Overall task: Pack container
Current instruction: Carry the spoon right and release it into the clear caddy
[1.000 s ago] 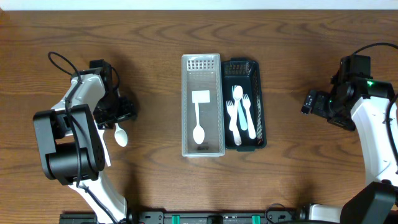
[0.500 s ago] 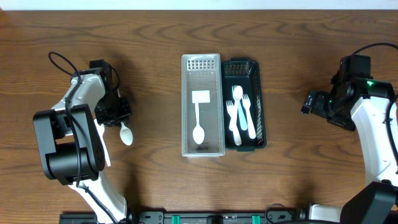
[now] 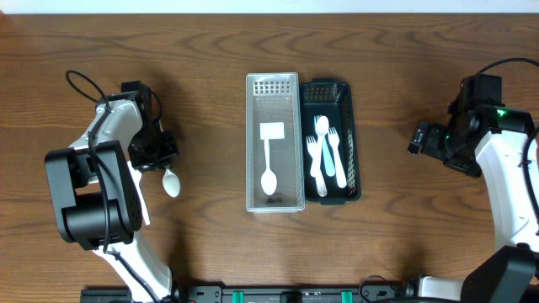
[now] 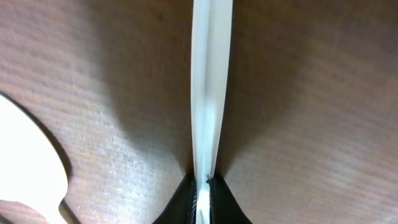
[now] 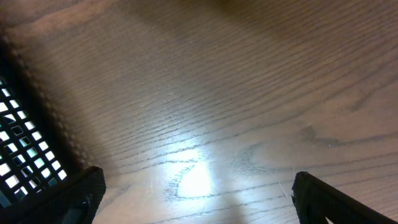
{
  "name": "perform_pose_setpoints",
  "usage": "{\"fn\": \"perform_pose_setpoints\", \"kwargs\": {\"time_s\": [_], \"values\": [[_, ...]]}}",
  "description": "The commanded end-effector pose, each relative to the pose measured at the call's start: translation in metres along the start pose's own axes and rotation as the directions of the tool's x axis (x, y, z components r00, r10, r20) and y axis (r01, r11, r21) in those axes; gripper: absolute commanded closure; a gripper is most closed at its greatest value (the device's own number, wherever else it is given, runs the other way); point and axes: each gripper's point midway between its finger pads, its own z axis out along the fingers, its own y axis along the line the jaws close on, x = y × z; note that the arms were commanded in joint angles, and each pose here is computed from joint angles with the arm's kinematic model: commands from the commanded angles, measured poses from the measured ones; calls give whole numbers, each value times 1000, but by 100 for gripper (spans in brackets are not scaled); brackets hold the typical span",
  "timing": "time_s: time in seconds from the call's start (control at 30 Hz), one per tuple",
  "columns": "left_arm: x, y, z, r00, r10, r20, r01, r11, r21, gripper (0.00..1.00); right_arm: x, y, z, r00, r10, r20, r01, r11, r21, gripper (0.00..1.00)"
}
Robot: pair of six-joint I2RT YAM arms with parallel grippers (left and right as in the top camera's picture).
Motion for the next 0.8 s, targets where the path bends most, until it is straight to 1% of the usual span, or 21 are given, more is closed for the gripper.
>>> {"fn": "perform_pose_setpoints", "kwargs": {"time_s": [0.0,0.13,0.23,0.33,0.4,0.47,0.6,0.67,0.77], "values": [[-1,-4,-18,1000,14,15,-14,1000,5,94,1,0,0,1000,4,-2,-4,1000,-6,1],[6,-28,-72,990,85,110,-87,996,14,94,1,0,0,1000,4,-2,-4,1000,-6,1],[21,-58,-116,964,156,215,-167,985,32,94,0,0,0,1000,4,0,-4,1000,-7,1],[46,-102,-155,910,236,339,-280,956,86,95,-1,1,0,1000,4,3,-4,1000,-8,1],[65,-130,-173,869,280,408,-349,931,105,94,-1,1,0,1000,4,4,-4,1000,-8,1],[83,-157,-183,835,316,451,-409,904,125,94,-1,1,0,1000,4,4,-4,1000,-8,1],[110,-202,-183,798,364,480,-487,858,160,94,-1,1,0,1000,4,4,-4,1000,-9,1],[117,-221,-177,787,388,479,-515,841,166,94,-1,1,0,1000,4,3,-4,1000,-9,1],[117,-237,-160,785,417,459,-534,831,158,94,0,3,0,1000,4,0,-4,1000,-19,1]]}}
